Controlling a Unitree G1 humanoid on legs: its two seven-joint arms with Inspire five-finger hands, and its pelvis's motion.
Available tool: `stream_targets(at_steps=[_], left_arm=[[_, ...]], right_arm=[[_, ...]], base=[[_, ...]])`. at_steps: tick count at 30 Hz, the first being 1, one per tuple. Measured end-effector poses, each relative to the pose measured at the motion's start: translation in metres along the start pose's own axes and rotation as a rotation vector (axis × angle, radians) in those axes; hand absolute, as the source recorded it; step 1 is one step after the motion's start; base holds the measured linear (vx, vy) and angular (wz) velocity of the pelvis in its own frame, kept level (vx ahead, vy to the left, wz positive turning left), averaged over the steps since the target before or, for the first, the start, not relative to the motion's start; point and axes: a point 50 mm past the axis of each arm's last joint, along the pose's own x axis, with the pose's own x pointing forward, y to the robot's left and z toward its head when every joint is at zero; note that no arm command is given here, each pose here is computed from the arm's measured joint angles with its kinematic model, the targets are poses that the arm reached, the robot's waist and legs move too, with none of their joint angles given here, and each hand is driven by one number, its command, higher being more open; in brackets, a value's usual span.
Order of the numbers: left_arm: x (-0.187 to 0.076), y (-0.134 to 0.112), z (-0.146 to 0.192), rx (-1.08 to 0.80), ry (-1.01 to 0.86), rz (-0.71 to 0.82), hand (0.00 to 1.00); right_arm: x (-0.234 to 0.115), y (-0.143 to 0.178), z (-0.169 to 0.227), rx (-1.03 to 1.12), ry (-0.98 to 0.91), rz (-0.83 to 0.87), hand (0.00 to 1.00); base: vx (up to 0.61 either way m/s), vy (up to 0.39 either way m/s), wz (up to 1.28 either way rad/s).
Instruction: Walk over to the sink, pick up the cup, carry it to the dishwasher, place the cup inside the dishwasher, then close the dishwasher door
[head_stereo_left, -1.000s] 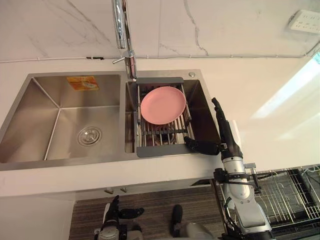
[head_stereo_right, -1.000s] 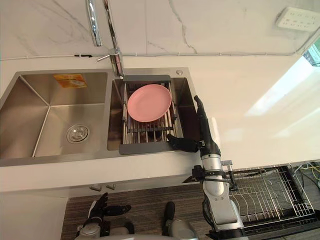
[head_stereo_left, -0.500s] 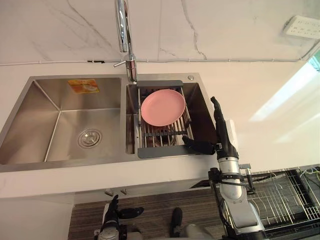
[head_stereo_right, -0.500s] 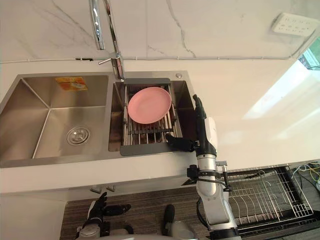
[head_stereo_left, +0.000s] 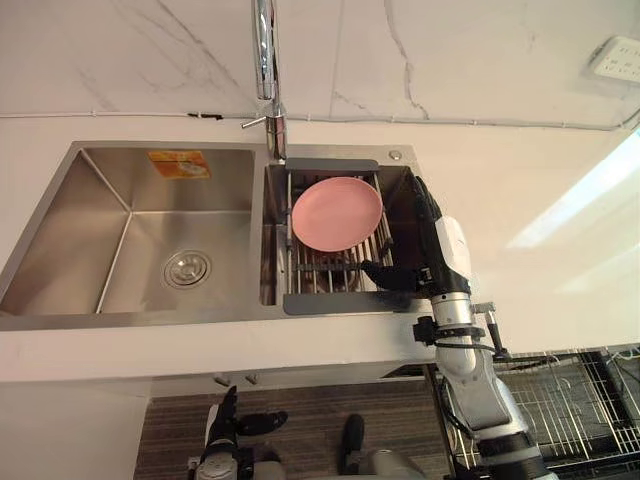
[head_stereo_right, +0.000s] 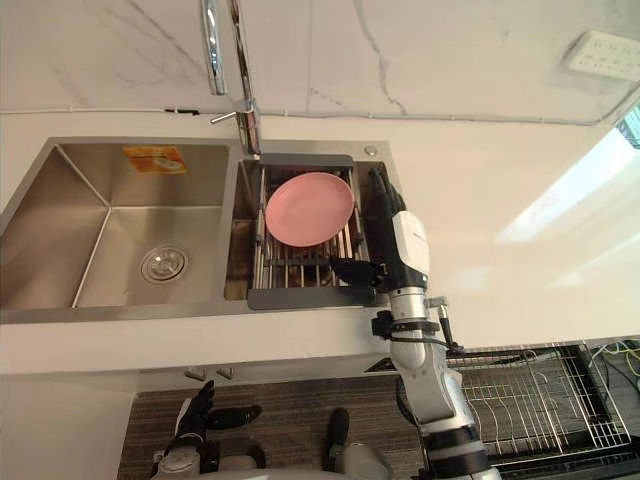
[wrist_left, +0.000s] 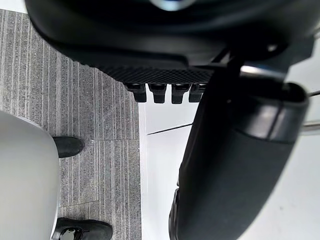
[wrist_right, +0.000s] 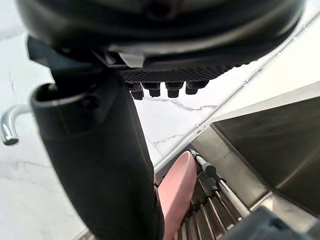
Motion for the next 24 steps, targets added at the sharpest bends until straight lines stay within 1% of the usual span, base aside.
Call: stream_targets(at_steps=[2, 3, 6, 10, 16, 24], left_arm=[[0.000, 0.000, 0.000, 0.001, -0.004, -0.002, 1.00], [0.000, 0.000, 0.001, 0.002, -0.008, -0.003, 1.00], [0.000, -0.001, 0.003, 0.000, -0.015, -0.003, 1.00], [0.000, -0.001, 0.003, 0.001, -0.018, -0.003, 1.00], [0.000, 0.001, 0.004, 0.001, -0.029, 0.000, 1.00], [0.000, 0.002, 0.006, 0.008, -0.037, 0.001, 1.00]], right_arm=[[0.002, 0.002, -0.003, -0.022, 0.002, 0.017, 1.00], [0.011, 0.004, -0.005, -0.070, -0.002, 0.023, 1.00], [0.018, 0.004, -0.011, -0.131, 0.016, 0.027, 1.00], [0.019, 0.007, -0.011, -0.153, 0.005, 0.041, 1.00], [0.028, 0.008, -0.006, -0.213, -0.032, 0.039, 1.00], [0.040, 0.007, -0.003, -0.259, -0.041, 0.007, 1.00]], base=[[0.01, 0.039, 0.05], [0.00, 0.049, 0.10], [0.00, 0.022, 0.12], [0.00, 0.005, 0.01], [-0.02, 0.000, 0.00], [-0.05, -0.006, 0.05]])
